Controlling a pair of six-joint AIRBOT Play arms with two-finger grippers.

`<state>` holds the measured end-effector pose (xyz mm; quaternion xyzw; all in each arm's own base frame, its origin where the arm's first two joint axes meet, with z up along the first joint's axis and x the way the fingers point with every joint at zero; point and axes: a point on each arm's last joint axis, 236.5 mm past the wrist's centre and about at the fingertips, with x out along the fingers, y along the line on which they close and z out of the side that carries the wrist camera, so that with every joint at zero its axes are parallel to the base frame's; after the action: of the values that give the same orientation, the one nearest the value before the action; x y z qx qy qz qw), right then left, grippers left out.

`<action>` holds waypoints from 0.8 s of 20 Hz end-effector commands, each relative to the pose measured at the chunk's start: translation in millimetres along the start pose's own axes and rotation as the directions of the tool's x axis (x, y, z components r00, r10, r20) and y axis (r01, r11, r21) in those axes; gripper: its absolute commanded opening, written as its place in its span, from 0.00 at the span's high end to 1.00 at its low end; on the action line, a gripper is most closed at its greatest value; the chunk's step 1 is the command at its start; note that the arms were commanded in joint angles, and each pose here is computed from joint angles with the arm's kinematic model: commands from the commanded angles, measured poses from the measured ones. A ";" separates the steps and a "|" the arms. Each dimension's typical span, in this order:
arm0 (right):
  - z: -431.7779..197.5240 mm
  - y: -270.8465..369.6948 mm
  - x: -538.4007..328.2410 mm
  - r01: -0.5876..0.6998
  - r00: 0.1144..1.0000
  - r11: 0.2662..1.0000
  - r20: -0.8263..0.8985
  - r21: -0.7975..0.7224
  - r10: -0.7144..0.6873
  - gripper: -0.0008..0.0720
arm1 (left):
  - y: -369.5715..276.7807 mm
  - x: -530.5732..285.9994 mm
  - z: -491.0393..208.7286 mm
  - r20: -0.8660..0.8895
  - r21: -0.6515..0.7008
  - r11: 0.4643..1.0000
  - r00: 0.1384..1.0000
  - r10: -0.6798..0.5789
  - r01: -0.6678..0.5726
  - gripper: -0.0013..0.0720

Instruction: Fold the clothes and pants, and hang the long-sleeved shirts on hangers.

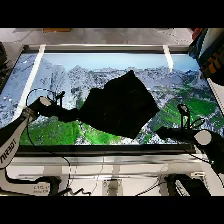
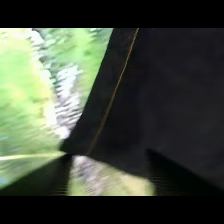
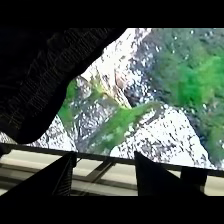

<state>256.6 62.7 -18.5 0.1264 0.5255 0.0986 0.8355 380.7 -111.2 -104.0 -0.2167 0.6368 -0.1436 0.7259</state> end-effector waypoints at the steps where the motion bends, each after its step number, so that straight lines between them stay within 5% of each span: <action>1: 16.1 -4.1 -0.5 0.014 0.997 0.999 0.069 0.043 -0.017 0.41 | 1.4 10.9 10.1 0.041 -0.048 0.999 0.999 0.010 -0.008 0.03; 4: 41.7 -15.8 0.4 0.035 0.984 0.988 0.169 0.152 -0.060 0.39 | -10.9 15.8 23.9 0.106 -0.051 0.999 0.994 -0.006 0.011 0.09; 5: 49.0 -19.9 3.8 0.035 0.979 0.982 0.190 0.185 -0.070 0.39 | -13.3 16.6 27.3 0.122 -0.046 0.999 0.993 -0.005 0.010 0.33; 6: 54.2 -27.1 8.4 0.040 0.976 0.974 0.201 0.223 -0.086 0.39 | -15.0 17.4 30.1 0.135 -0.042 0.999 0.991 -0.003 0.009 0.69; 7: 59.0 -39.8 15.3 0.040 0.973 0.951 0.206 0.307 -0.108 0.37 | -16.2 17.4 32.7 0.147 -0.042 0.999 0.989 -0.004 0.010 0.85; 11: 61.0 -80.4 47.1 -0.016 0.980 0.797 0.168 0.604 -0.108 0.32 | -22.8 12.1 40.2 0.182 -0.043 0.999 0.983 -0.019 0.027 0.97; 16: 89.5 -92.5 87.7 -0.096 0.981 0.748 0.189 0.657 -0.040 0.30 | -38.3 -6.0 44.0 0.217 0.021 0.999 0.976 -0.038 0.034 0.97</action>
<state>349.7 -2.0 -72.6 0.3882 0.4609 -0.0894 0.7930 422.9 -132.8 -88.8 -0.2404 0.5619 -0.1290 0.7809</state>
